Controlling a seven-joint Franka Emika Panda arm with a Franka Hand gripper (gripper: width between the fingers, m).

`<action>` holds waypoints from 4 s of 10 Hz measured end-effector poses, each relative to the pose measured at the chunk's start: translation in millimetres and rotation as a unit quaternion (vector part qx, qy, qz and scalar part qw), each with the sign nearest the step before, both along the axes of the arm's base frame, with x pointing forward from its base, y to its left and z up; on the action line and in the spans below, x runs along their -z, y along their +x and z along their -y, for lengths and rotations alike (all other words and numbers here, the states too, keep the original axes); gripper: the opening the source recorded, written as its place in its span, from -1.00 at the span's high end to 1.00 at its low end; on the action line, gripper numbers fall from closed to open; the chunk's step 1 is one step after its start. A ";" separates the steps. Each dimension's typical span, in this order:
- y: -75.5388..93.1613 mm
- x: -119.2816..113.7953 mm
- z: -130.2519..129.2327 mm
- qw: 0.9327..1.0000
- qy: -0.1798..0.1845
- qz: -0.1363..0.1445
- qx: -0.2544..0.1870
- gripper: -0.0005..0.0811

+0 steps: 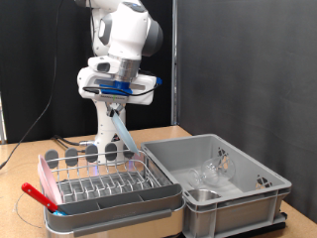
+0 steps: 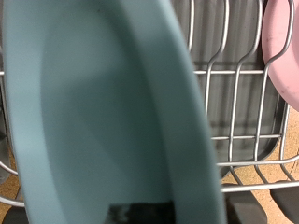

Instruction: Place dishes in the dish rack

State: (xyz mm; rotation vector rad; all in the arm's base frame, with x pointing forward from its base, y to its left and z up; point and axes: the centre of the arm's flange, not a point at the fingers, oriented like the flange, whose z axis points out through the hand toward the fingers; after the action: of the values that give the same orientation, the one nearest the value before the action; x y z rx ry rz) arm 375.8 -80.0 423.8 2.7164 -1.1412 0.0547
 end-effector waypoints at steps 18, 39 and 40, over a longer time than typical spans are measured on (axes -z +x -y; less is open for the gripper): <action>29.9 1.8 133.8 0.990 -0.139 0.033 0.004 0.91; 32.2 83.7 124.9 0.990 -0.142 0.013 -0.003 0.91; 33.4 85.6 123.5 0.990 -0.141 0.014 -0.004 0.91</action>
State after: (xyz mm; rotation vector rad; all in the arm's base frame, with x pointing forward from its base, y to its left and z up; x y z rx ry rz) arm 409.1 -203.5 338.2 2.4768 -1.0410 0.2379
